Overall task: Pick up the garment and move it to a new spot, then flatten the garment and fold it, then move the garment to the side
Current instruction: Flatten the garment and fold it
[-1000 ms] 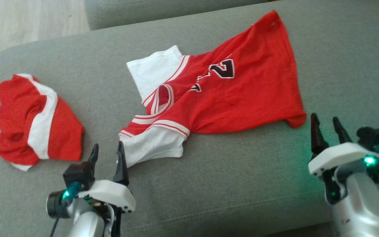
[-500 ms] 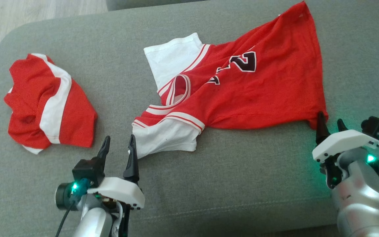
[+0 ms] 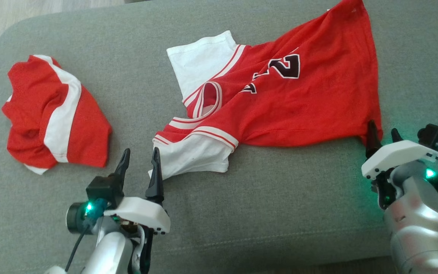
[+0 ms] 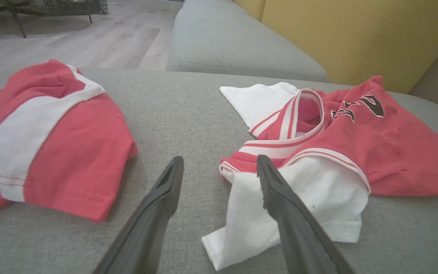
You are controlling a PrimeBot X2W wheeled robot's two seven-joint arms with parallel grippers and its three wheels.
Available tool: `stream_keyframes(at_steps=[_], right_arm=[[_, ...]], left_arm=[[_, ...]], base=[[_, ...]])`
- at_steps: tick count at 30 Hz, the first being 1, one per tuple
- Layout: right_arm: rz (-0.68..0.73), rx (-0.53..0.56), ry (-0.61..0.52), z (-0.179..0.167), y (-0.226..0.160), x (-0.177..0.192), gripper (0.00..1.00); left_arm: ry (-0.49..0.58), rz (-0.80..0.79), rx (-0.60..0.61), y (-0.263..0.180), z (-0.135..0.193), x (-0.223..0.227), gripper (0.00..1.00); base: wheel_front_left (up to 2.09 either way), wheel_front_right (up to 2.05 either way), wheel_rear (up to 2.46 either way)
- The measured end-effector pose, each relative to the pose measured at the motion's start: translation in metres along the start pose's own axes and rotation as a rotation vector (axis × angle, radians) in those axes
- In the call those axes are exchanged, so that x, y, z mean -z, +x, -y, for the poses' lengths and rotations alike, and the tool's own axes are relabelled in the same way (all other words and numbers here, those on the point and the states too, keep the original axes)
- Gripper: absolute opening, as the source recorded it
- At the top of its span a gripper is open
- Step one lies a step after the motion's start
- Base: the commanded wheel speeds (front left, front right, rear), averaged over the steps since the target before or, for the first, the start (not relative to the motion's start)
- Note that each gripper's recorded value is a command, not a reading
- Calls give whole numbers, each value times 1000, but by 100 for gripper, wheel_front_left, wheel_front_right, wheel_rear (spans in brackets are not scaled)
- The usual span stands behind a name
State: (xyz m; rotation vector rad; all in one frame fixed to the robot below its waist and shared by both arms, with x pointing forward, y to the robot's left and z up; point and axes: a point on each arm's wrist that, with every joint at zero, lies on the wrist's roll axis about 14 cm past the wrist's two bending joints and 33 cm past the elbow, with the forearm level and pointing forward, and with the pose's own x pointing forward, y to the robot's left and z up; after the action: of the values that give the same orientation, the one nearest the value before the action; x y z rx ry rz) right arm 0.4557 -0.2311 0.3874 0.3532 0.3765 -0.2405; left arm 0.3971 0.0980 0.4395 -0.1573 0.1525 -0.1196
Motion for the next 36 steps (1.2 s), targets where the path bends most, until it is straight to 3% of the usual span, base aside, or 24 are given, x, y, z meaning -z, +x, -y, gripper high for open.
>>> stream_keyframes(at_steps=[3,4,5,6,7,17,24,31,36], right_arm=[[-17,-4,-6,-1,-1,5,100],[-20,-4,-6,-1,-1,6,82],[-20,-5,-6,-1,-1,6,42],[-20,-7,-8,-2,-1,6,12],[-18,-10,-12,-3,-1,5,0],[129,-77,-126,-16,-8,-42,0],[142,-76,-153,-5,-26,-37,0],[252,-167,-172,-24,-50,-54,0],[270,-185,-189,-16,-81,-37,0]], left_arm=[[1,1,6,1,2,-1,100],[2,1,7,1,2,0,100],[2,0,7,0,2,0,100],[3,0,7,0,2,0,100],[3,0,7,0,2,0,100],[2,13,23,-2,9,-6,100],[-10,23,42,-4,17,-10,100],[-25,12,45,-12,21,-6,100],[-30,31,48,-16,22,-12,100]], base=[[0,0,0],[0,0,0],[0,0,0],[0,0,0],[0,0,0],[0,0,0],[0,0,0],[0,0,0],[0,0,0]])
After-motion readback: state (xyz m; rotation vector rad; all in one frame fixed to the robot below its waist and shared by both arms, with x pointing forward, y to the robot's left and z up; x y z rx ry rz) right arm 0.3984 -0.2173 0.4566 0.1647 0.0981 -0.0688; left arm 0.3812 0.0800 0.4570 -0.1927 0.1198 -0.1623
